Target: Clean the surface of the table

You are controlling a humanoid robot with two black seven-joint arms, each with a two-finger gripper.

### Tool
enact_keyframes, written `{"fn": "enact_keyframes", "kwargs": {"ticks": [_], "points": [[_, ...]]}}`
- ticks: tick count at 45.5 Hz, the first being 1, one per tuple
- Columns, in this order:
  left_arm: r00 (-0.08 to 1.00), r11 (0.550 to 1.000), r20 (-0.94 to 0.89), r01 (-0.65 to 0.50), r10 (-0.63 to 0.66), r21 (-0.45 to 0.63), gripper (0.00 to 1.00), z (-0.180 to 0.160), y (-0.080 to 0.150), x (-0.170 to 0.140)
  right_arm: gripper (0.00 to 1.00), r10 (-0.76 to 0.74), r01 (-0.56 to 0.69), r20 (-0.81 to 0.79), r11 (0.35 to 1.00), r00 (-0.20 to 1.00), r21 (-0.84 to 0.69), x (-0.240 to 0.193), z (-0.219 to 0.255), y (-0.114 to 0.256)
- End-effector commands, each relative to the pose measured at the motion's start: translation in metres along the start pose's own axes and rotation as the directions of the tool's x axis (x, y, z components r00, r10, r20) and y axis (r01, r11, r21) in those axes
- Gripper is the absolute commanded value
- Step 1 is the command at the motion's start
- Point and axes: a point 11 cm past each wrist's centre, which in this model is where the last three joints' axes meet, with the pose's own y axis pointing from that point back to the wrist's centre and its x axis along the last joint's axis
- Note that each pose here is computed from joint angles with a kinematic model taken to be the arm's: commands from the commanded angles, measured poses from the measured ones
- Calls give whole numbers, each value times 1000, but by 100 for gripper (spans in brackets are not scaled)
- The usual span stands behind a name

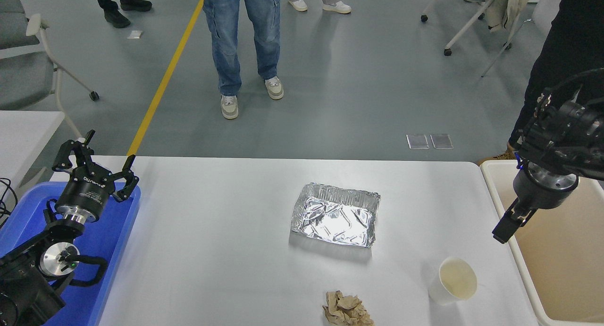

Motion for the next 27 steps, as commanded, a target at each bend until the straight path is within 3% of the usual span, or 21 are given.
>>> {"fn": "enact_keyframes", "kwargs": {"ticks": [1,15,27], "points": [[1000,1000,1,-1,1,0,100,0,0,0,98,28,-30,21,995,999,92,-1,-20,-21],[1000,1000,0,1,-1,1,100,0,0,0,98,82,-128,191,962,978,241,-2,-44,-39],[1000,1000,0,0,0,0,100,0,0,0,98,98,-164,247,951,964,263,-14,-45,-56]]}}
